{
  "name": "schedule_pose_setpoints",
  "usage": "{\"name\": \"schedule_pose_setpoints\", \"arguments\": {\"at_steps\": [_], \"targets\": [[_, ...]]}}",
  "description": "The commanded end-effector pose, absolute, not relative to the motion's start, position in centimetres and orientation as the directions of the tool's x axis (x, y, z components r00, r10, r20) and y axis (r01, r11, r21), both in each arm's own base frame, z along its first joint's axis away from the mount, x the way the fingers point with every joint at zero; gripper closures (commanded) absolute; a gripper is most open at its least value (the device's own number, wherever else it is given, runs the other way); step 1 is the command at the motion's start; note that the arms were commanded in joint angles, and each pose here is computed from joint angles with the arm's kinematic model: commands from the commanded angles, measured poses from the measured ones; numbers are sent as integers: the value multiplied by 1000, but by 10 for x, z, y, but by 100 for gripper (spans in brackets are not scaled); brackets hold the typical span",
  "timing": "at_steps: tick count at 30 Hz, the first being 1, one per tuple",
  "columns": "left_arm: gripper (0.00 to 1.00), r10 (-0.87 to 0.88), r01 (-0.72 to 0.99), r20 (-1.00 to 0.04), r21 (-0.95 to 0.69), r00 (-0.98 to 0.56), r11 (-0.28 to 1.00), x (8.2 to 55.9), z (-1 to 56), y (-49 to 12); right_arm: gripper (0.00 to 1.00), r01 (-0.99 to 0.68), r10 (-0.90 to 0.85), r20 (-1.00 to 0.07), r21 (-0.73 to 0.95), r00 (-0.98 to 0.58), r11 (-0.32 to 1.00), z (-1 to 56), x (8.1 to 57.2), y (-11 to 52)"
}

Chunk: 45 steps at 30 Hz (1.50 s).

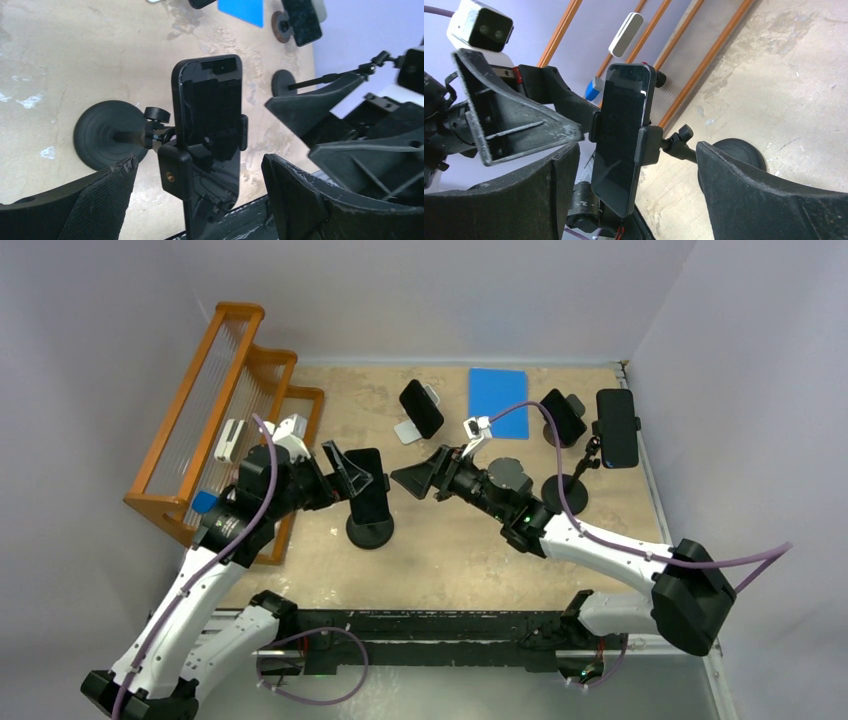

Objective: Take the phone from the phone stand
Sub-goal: Pick up the phone stand with the phone at the center of the board.

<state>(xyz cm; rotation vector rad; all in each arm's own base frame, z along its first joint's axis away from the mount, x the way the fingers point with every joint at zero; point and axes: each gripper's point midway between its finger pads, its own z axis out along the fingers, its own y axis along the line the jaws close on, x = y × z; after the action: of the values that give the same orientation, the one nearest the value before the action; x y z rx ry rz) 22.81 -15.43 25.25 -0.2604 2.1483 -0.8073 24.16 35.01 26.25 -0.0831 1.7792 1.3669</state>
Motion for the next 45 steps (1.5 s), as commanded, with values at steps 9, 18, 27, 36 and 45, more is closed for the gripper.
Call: {"name": "schedule_pose_setpoints", "arguments": {"at_steps": [9,18,27,36,45], "targets": [[20,-538,88,-521,-768,-663,635,228,261,-158,14,-545,463,-606,792,-646,275,282,239,359],[35,-564,89,-433,-840,-703,535,230,253,-157,18,-520,444,-550,831,-708,199,275,239,370],[42,-567,124,-414,-869,-712,479,229,255,-156,23,-502,417,-536,842,-734,198,264,242,379],[47,-568,161,-412,-884,-712,439,226,256,-157,32,-499,407,-528,847,-746,184,261,241,383],[53,-584,173,-410,-892,-701,418,226,257,-154,37,-488,401,-513,856,-759,171,257,240,385]]}}
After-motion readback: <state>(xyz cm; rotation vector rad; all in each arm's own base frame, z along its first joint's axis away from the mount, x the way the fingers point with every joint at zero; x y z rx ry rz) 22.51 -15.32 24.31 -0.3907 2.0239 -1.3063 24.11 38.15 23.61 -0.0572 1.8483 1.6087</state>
